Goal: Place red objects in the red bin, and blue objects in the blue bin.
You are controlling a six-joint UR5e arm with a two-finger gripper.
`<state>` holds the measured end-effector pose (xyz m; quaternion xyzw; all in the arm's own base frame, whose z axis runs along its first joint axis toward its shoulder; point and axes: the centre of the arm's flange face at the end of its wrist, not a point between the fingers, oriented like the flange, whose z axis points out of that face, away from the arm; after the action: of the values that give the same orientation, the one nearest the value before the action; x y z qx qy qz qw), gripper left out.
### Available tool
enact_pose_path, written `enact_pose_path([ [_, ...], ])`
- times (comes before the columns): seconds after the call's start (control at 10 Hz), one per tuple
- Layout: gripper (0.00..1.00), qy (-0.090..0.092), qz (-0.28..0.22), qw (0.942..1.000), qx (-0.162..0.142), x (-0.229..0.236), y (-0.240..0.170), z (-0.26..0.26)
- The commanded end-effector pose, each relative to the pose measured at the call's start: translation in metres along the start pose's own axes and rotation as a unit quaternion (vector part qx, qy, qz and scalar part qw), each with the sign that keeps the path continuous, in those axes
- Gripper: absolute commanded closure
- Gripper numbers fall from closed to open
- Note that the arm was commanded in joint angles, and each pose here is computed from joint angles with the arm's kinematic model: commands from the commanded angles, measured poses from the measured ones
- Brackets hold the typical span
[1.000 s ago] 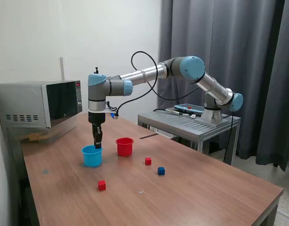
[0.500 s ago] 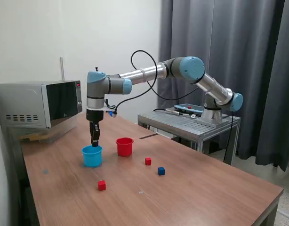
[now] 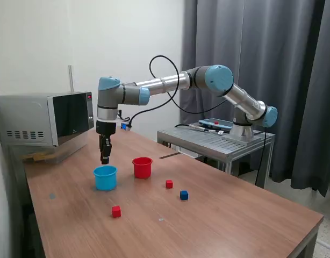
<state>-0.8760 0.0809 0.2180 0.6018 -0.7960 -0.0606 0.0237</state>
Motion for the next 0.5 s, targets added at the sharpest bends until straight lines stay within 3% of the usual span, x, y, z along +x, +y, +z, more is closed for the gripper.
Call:
enact_pose_path([
  [0.0,1.00,0.000,0.001,1.0000,0.004,0.0004,-0.0014,0.0029],
  [0.4,1.00,0.002,0.005,0.9999,0.012,0.0009,-0.0049,0.0091],
])
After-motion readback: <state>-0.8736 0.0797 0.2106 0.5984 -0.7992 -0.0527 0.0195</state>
